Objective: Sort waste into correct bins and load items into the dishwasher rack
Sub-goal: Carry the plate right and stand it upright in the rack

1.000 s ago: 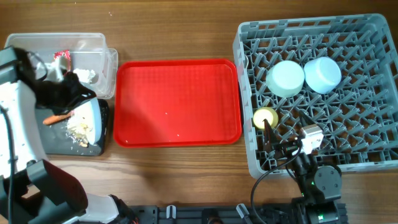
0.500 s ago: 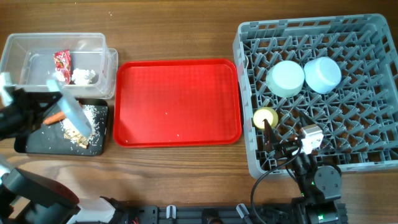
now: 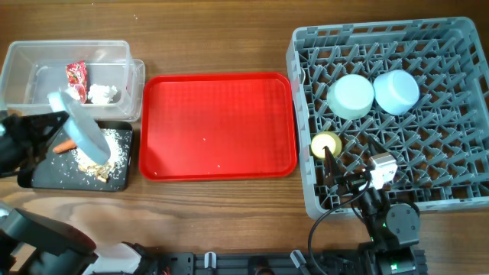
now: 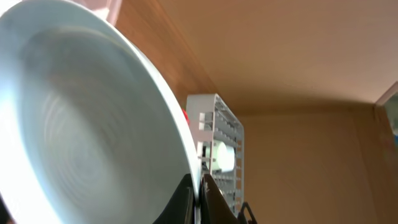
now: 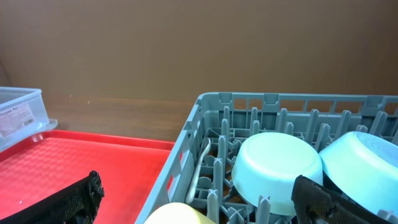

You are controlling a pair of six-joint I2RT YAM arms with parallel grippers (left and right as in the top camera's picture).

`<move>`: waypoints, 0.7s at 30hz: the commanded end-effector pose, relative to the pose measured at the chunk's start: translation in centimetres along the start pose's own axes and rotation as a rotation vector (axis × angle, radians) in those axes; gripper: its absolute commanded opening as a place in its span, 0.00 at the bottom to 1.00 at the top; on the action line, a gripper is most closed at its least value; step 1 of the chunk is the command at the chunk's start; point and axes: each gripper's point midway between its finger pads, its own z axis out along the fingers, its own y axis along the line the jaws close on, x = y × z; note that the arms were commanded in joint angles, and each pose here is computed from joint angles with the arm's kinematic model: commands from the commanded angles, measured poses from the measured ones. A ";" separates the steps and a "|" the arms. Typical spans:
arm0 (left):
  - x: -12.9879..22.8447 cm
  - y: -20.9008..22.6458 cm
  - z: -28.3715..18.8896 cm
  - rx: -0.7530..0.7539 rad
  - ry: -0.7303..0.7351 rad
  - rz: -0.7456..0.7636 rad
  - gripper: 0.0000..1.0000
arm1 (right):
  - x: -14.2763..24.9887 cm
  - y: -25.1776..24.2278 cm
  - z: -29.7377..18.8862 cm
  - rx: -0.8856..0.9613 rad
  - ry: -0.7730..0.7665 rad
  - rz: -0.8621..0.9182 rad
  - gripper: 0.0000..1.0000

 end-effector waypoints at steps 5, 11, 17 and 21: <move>5.1 -7.1 8.0 0.106 0.261 0.260 0.04 | -0.3 0.1 0.0 -0.010 -0.012 0.013 1.00; 11.2 -13.0 19.8 0.135 0.483 0.431 0.04 | -0.3 0.1 0.0 -0.010 -0.012 0.013 1.00; 19.9 -24.2 30.2 0.402 0.463 0.578 0.04 | -0.3 0.1 0.0 -0.010 -0.012 0.013 1.00; 24.1 -28.0 34.2 0.471 0.389 0.467 0.04 | -0.3 0.1 0.0 -0.010 -0.012 0.013 1.00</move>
